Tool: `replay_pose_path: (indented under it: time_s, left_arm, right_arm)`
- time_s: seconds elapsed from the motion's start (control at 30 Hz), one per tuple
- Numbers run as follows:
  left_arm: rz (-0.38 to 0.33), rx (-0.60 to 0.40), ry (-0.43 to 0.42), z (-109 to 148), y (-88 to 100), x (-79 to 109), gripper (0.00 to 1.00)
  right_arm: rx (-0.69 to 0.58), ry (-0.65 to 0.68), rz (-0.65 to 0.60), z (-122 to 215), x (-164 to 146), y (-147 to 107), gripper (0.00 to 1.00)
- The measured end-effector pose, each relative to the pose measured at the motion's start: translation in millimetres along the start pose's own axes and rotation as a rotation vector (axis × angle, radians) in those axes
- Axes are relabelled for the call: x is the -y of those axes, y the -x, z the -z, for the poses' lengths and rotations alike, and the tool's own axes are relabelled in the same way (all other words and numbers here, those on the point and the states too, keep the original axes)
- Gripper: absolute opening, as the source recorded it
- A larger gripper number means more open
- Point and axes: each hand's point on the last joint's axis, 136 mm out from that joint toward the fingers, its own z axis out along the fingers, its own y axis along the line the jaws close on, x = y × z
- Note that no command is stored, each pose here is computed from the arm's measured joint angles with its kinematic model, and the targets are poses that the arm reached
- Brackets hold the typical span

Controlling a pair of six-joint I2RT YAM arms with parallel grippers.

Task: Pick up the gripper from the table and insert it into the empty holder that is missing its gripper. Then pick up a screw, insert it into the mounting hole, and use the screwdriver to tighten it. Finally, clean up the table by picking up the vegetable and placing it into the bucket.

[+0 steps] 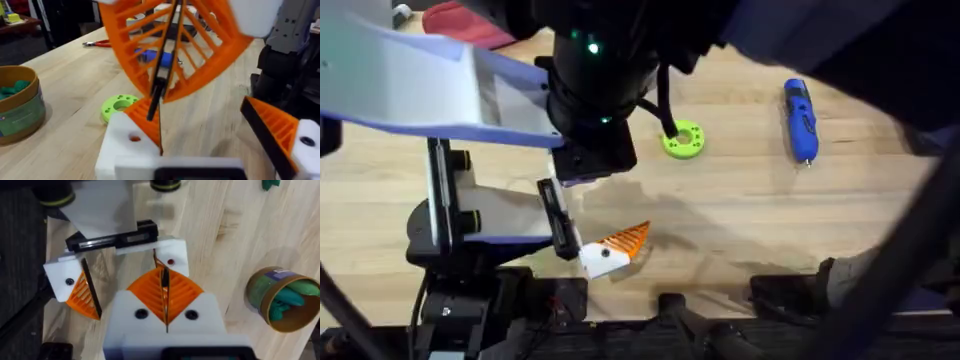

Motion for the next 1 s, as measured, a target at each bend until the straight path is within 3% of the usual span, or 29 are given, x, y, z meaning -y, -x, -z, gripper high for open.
replay_pose_path:
  time_s: [1.0]
  left_arm:
    - [0.000, 0.000, 0.000, 0.0, 0.1, 0.0, 0.988]
  right_arm:
    - [-0.015, 0.006, -0.001, -16.3, 4.5, 2.7, 0.006]
